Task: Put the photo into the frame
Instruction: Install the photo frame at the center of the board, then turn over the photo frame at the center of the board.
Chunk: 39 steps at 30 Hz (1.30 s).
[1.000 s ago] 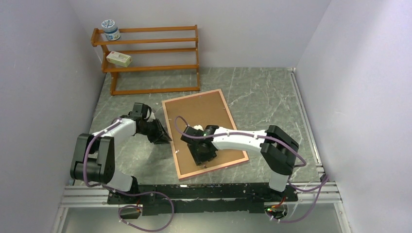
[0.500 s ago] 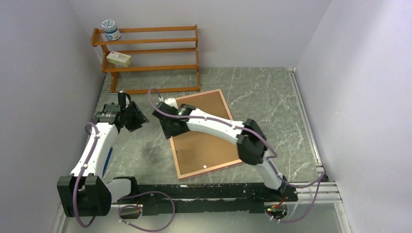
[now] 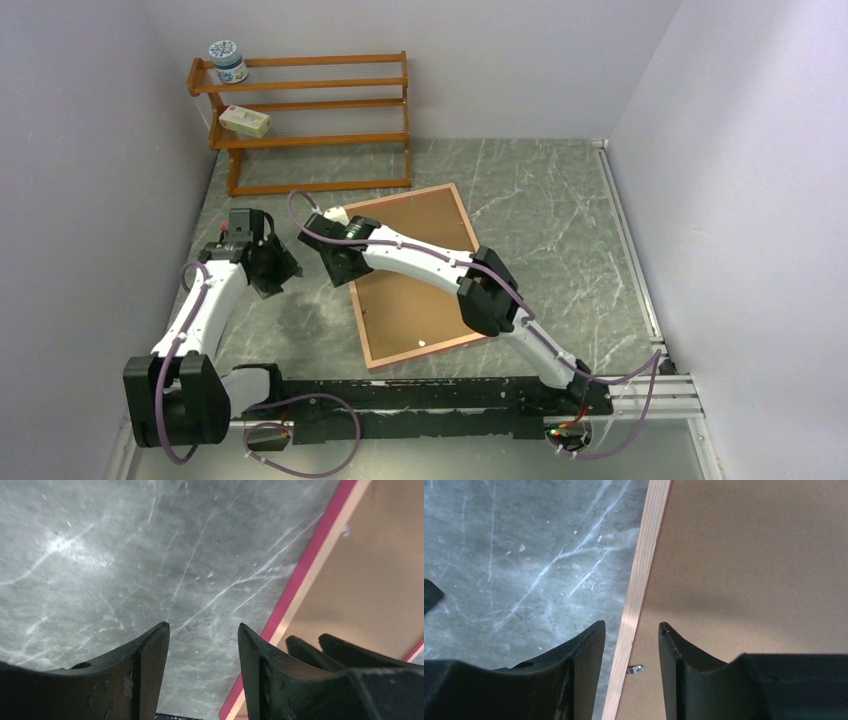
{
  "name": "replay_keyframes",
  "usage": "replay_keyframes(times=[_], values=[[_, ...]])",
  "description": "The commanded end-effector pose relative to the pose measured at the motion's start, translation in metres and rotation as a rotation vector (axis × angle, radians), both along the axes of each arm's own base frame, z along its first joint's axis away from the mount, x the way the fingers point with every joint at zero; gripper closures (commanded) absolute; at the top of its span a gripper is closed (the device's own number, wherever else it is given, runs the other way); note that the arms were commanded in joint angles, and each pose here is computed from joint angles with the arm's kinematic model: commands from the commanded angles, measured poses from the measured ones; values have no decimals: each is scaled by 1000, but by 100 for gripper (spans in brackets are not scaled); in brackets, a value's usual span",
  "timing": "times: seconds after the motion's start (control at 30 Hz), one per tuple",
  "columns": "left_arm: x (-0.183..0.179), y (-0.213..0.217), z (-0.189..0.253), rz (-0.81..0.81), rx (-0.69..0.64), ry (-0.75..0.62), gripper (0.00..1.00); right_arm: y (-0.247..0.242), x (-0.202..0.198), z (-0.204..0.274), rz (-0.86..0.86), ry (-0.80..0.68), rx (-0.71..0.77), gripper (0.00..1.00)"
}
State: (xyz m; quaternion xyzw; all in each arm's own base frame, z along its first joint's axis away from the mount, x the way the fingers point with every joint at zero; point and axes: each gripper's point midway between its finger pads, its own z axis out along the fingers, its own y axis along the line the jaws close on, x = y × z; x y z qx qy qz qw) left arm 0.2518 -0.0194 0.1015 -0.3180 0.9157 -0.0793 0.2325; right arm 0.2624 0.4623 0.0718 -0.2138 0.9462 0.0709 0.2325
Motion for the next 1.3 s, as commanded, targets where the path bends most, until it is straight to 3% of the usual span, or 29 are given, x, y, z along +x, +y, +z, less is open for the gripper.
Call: replay_keyframes(times=[0.0,0.23,0.47,0.63,0.83,1.27], values=[[-4,-7,-17,40,-61,27,41,6,4,-11,24,-8,-16,53],[-14,-5,-30,85,-88,81,38,6,3,-28,39,7,-40,54],[-13,-12,-34,71,-133,80,38,4,0,-33,37,19,-50,74],[-11,-23,-37,43,-191,70,35,-2,-2,-39,18,34,-74,80],[-5,-54,-32,-52,-364,16,32,-6,2,-20,-29,33,-11,95],[-23,-121,5,-374,-781,-164,29,-13,13,69,-117,30,234,99]])
